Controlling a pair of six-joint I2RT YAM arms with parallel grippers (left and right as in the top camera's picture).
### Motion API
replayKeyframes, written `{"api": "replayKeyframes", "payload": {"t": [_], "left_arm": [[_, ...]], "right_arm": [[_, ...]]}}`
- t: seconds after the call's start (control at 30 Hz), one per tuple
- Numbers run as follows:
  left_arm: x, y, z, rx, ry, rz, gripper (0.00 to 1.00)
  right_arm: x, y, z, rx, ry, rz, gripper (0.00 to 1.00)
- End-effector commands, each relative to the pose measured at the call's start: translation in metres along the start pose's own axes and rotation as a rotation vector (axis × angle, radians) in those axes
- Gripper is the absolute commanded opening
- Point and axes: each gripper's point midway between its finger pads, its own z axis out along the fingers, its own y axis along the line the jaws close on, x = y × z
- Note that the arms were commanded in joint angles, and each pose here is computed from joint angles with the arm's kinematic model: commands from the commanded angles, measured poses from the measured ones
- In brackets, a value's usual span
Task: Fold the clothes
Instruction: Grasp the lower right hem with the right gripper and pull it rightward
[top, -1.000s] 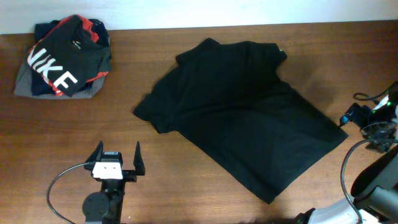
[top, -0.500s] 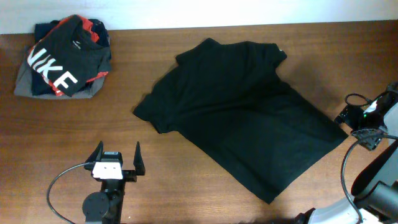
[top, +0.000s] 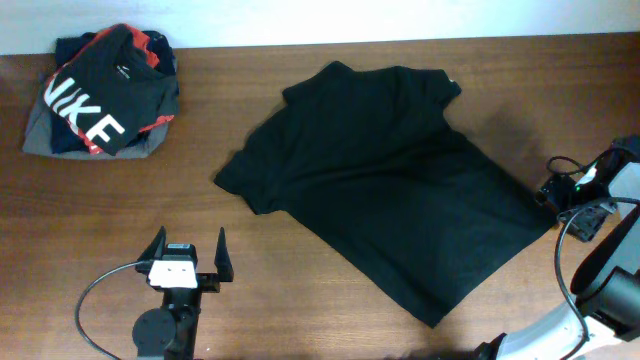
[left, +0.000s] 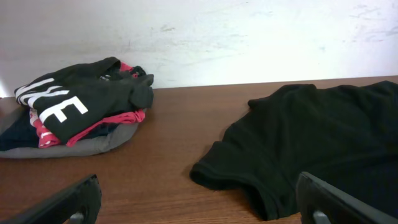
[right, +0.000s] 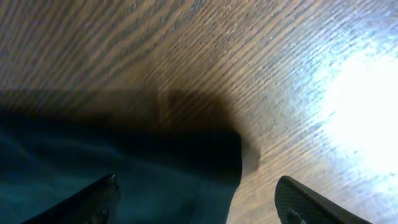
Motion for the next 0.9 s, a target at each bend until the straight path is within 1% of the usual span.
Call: {"api": "replayKeyframes", "payload": {"t": [0.0,0.13,0.47,0.57,0.67,0.87], "left_arm": [[0.002,0.003,0.000,-0.016,0.002,0.015,0.99],[0.002,0.003,0.000,-0.016,0.001,0.015,0.99],[0.002,0.003,0.000,-0.016,0.001,0.015,0.99],[0.002,0.003,0.000,-0.016,0.001,0.015,0.99],[0.002,0.003,0.000,-0.016,0.001,0.015,0.99],[0.002,0.003,0.000,-0.016,0.001,0.015,0.99]], "right_arm": [[0.000,-0.005,0.006,0.010,0.003,0.005,0.81],[-0.003,-0.004,0.006,0.009,-0.008,0.004,0.78],[-0.002,-0.006,0.026,0.014,0.023,0.005,0.78],[-0.004,-0.006,0.027,0.012,0.015,0.005,0.76],[-0.007,-0.006,0.027,0.011,0.004,0.004,0.63],[-0.013,-0.004,0.027,0.006,-0.022,0.002,0.25]]}}
